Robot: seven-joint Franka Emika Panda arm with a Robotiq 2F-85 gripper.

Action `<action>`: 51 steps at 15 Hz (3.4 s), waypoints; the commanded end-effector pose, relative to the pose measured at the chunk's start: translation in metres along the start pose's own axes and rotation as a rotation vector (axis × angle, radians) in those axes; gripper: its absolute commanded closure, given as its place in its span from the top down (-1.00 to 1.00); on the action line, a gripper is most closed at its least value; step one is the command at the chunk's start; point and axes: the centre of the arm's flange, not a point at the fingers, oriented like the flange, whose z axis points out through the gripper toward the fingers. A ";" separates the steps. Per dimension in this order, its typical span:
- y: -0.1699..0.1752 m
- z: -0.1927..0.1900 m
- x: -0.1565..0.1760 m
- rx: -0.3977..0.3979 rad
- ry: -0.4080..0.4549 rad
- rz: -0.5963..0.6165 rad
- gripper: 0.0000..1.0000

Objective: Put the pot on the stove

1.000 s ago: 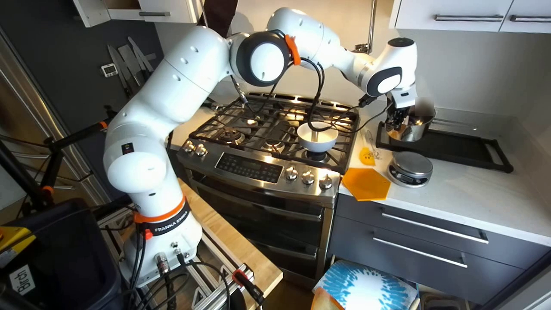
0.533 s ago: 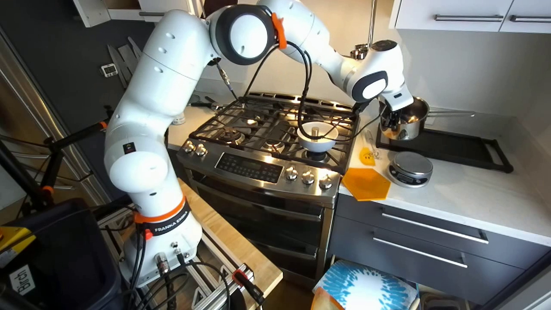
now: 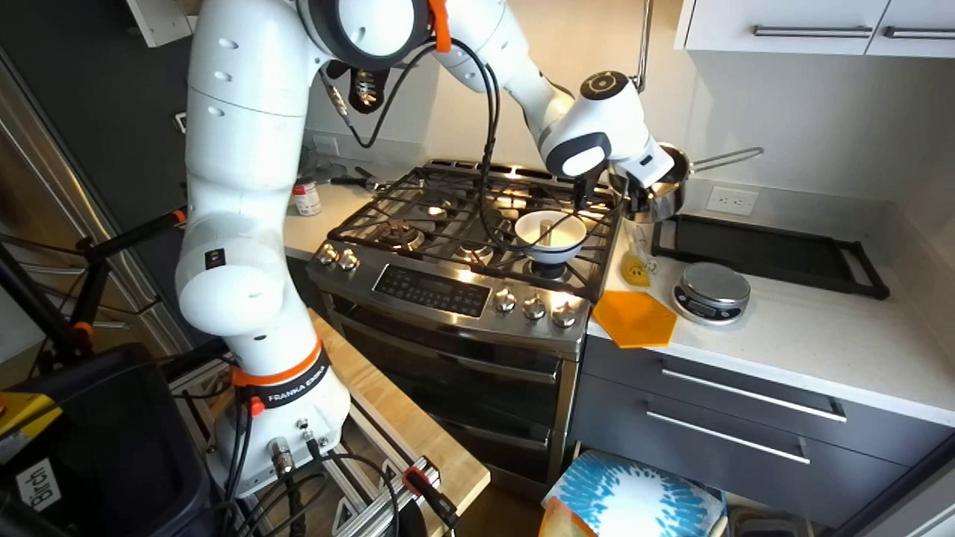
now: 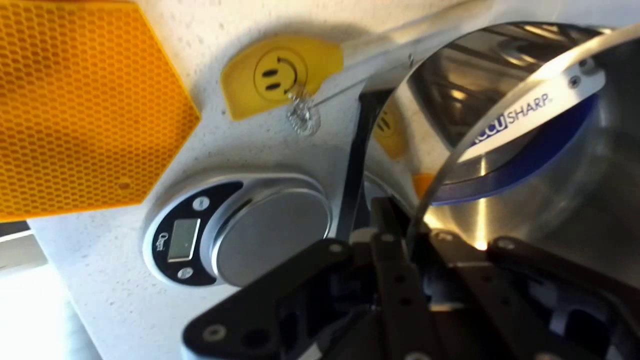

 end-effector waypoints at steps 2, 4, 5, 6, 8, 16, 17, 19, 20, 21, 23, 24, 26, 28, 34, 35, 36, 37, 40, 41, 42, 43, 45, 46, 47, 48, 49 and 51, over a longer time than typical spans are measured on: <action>0.017 -0.078 -0.078 0.113 -0.130 -0.120 -0.97; 0.015 -0.101 -0.113 0.162 -0.157 -0.173 -0.97; 0.013 -0.114 -0.128 0.173 -0.183 -0.192 -0.97; 0.013 -0.126 -0.144 0.181 -0.211 -0.214 -0.97; 0.013 -0.150 -0.173 0.199 -0.292 -0.269 -0.97; 0.043 -0.215 -0.244 0.117 -0.641 -0.556 -0.97; 0.044 -0.218 -0.246 0.093 -0.645 -0.579 -0.97; 0.044 -0.193 -0.246 0.084 -0.642 -0.576 -0.89; 0.045 -0.196 -0.248 0.067 -0.636 -0.587 -0.89; 0.045 -0.198 -0.250 0.060 -0.634 -0.594 -0.89; 0.046 -0.198 -0.250 0.057 -0.634 -0.596 -0.89; 0.046 -0.198 -0.250 0.057 -0.634 -0.595 -0.89; 0.047 -0.197 -0.250 0.056 -0.635 -0.595 -0.89; 0.047 -0.197 -0.250 0.056 -0.635 -0.594 -0.89; 0.008 -0.177 -0.258 -0.078 -0.573 -0.651 -0.97; 0.001 -0.172 -0.261 -0.107 -0.553 -0.661 -0.97; -0.009 -0.166 -0.265 -0.142 -0.533 -0.677 -0.97; -0.017 -0.160 -0.269 -0.169 -0.516 -0.690 -0.97; -0.034 -0.142 -0.286 -0.213 -0.474 -0.731 -0.97; -0.037 -0.138 -0.294 -0.217 -0.476 -0.748 -0.97; -0.040 -0.133 -0.306 -0.216 -0.475 -0.775 -0.97; -0.042 -0.129 -0.316 -0.217 -0.473 -0.800 -0.97; -0.044 -0.125 -0.332 -0.197 -0.480 -0.837 -0.97; -0.043 -0.124 -0.333 -0.184 -0.504 -0.845 -0.97; -0.032 -0.125 -0.332 -0.212 -0.511 -0.832 -0.89; -0.033 -0.122 -0.337 -0.212 -0.519 -0.841 -0.89; -0.033 -0.121 -0.340 -0.213 -0.523 -0.845 -0.89; -0.039 -0.114 -0.338 -0.218 -0.498 -0.818 -0.97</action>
